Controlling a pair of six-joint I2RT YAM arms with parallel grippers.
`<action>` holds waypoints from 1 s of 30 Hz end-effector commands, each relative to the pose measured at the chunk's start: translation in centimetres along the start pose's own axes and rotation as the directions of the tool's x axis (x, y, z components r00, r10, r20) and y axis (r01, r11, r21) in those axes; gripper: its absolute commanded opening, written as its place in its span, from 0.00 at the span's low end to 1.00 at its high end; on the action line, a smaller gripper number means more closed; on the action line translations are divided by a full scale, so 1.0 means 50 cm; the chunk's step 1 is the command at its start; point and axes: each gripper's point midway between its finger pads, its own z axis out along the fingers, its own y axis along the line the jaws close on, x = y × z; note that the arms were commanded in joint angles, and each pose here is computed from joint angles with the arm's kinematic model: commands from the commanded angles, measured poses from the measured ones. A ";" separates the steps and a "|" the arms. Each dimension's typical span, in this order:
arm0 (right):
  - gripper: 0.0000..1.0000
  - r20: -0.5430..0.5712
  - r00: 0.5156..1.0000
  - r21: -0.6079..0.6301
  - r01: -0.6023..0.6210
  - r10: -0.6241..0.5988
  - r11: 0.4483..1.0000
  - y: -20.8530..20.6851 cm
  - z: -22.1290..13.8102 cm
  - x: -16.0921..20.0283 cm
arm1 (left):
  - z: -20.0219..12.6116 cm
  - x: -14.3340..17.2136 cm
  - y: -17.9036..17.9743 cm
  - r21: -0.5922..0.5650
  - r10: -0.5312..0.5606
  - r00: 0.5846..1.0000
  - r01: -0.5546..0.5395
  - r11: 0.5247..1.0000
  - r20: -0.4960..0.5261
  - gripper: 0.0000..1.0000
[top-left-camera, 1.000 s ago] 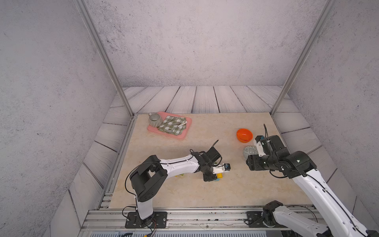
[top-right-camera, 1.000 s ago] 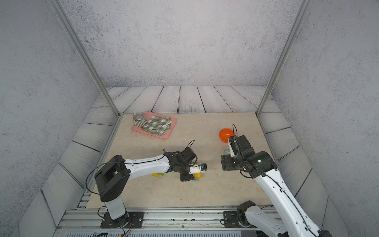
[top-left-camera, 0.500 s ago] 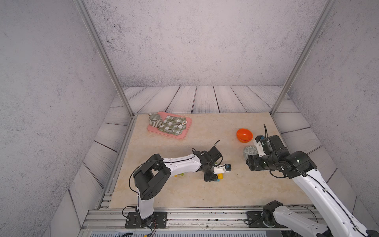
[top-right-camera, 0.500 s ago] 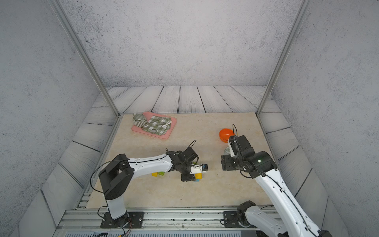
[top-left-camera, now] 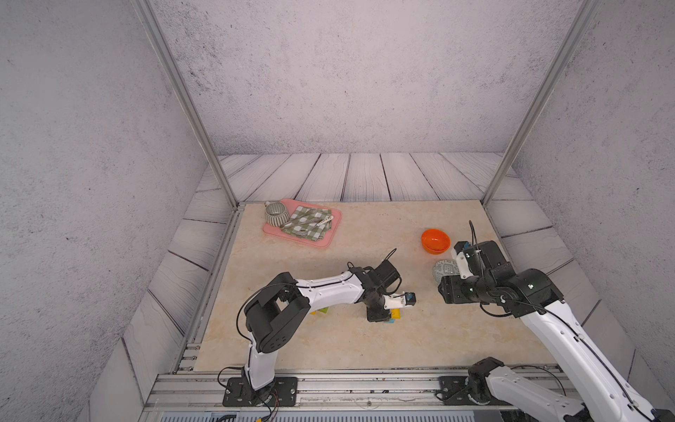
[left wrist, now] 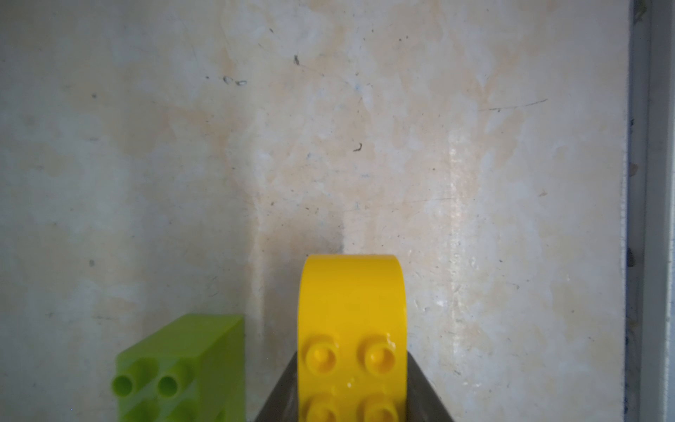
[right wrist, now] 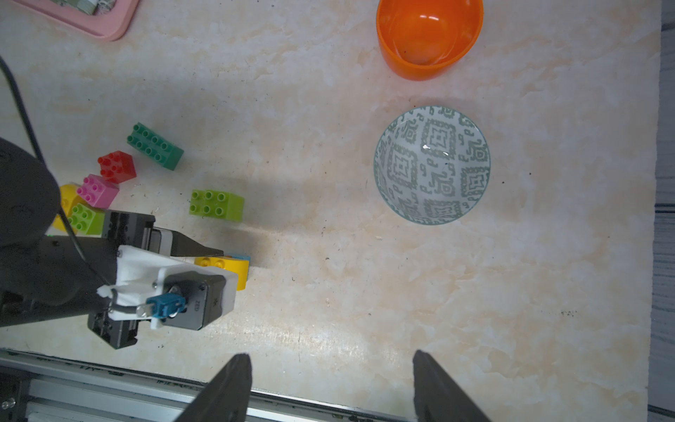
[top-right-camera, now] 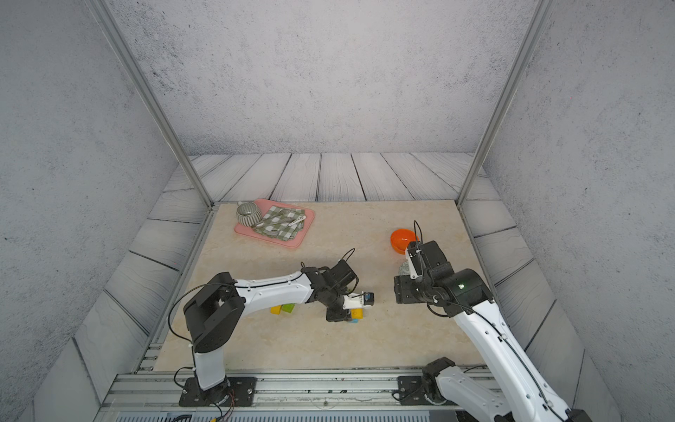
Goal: Assemble the letter s with lego
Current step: Assemble the lego brick with the lego brick.
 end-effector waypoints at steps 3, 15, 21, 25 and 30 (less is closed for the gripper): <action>0.73 0.018 1.000 0.016 0.002 -0.003 1.000 -0.007 -0.016 -0.007 | 0.084 0.133 -0.078 0.117 -0.011 0.969 0.041 0.992 -0.246 0.00; 0.73 0.032 0.999 0.011 -0.004 0.003 1.000 -0.008 -0.032 -0.009 | 0.003 0.059 -0.060 0.082 0.000 0.985 0.015 0.996 -0.174 0.07; 0.73 0.046 0.999 0.014 -0.004 0.003 1.000 -0.010 -0.045 -0.011 | -0.048 0.040 -0.066 0.077 -0.008 0.988 0.020 0.997 -0.155 0.03; 0.73 0.053 0.999 0.012 -0.005 0.005 1.000 -0.010 -0.048 -0.011 | -0.054 0.063 -0.074 0.043 -0.046 0.989 0.053 0.998 -0.140 0.04; 0.73 0.045 0.999 0.002 -0.004 0.004 1.000 -0.005 -0.040 -0.011 | -0.035 0.086 -0.078 0.020 -0.086 0.986 0.089 0.996 -0.143 0.05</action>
